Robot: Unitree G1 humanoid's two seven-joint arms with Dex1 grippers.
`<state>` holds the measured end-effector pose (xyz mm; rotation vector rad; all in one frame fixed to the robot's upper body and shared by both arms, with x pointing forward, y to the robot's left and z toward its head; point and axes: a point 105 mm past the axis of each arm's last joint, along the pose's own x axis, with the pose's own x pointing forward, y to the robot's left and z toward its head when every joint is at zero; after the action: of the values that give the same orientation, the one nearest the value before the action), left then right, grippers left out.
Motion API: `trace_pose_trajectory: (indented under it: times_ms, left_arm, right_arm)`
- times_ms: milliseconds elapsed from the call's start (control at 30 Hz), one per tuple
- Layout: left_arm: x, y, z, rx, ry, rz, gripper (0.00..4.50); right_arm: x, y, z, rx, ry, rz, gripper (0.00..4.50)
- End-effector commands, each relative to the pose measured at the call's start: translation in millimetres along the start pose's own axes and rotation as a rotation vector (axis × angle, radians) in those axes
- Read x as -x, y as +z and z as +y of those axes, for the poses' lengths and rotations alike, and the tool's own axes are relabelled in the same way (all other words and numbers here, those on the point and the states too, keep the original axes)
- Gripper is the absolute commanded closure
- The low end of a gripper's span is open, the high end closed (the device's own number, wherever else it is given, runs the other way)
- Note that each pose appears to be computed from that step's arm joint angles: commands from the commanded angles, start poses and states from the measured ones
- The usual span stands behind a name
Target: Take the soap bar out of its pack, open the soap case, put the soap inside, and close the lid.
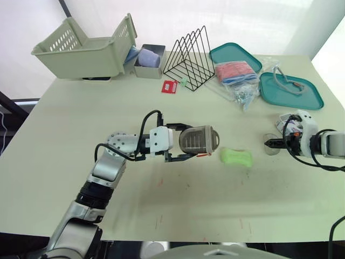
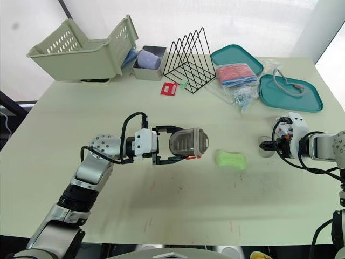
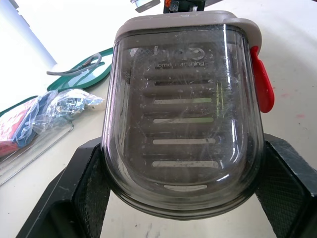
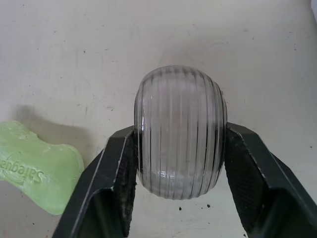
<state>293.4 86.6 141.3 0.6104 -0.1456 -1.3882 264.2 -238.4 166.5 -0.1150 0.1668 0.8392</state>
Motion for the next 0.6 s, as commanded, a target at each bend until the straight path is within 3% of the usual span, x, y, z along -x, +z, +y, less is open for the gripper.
trace_pose_trajectory:
  times_ms: [33, 267, 600]
  left_arm:
    - [-3.1, 9.4, 7.9, 0.008, -0.041, 0.006, 1.05]
    - [-2.9, 4.5, 10.3, 0.072, -0.083, 0.093, 1.05]
    - [-8.6, 2.3, 20.2, 0.027, -0.143, 0.27, 1.05]
  right_arm:
    - [16.7, -13.5, 34.5, 0.196, 0.141, -0.075, 0.09]
    - [33.0, -50.0, 67.7, 0.239, 0.305, -0.062, 0.09]
    - [32.5, -62.9, 74.6, 0.248, 0.322, -0.083, 0.09]
